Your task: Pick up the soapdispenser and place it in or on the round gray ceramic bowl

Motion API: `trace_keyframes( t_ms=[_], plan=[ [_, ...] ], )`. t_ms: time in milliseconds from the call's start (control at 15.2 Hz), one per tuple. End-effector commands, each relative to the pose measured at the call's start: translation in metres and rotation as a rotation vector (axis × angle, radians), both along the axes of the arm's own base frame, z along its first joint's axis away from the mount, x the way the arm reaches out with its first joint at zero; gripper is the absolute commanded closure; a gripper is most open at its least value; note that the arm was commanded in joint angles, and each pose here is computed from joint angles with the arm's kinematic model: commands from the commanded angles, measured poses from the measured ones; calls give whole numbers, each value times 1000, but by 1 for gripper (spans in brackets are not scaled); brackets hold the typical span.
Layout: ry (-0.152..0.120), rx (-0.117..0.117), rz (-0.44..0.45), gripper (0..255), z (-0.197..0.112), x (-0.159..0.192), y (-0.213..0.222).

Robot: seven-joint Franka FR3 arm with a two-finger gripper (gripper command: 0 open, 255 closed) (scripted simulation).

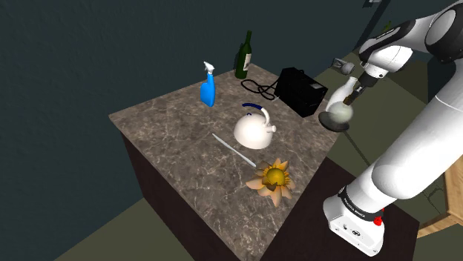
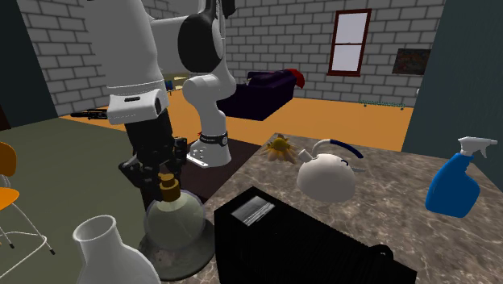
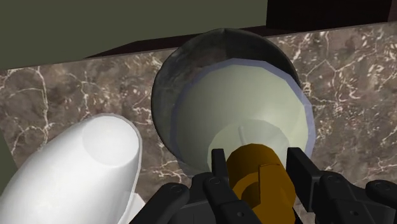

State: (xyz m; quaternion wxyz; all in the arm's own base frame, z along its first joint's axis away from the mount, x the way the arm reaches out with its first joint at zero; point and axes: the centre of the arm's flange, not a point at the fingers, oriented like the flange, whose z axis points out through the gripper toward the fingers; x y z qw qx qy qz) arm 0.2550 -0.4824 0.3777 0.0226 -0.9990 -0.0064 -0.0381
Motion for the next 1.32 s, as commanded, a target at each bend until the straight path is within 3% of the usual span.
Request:
trace_keyframes(
  t_ms=[0,330,396,726,990,1254],
  plan=[
    [-1,-1,0,255,-2,0,0],
    [-1,-1,0,255,-2,0,0],
    [-1,-1,0,0,-2,0,0],
    [-1,-1,0,0,-2,0,0],
    [-1,-1,0,0,48,-4,-2],
    [-1,-1,0,0,48,-4,-2]
  ],
)
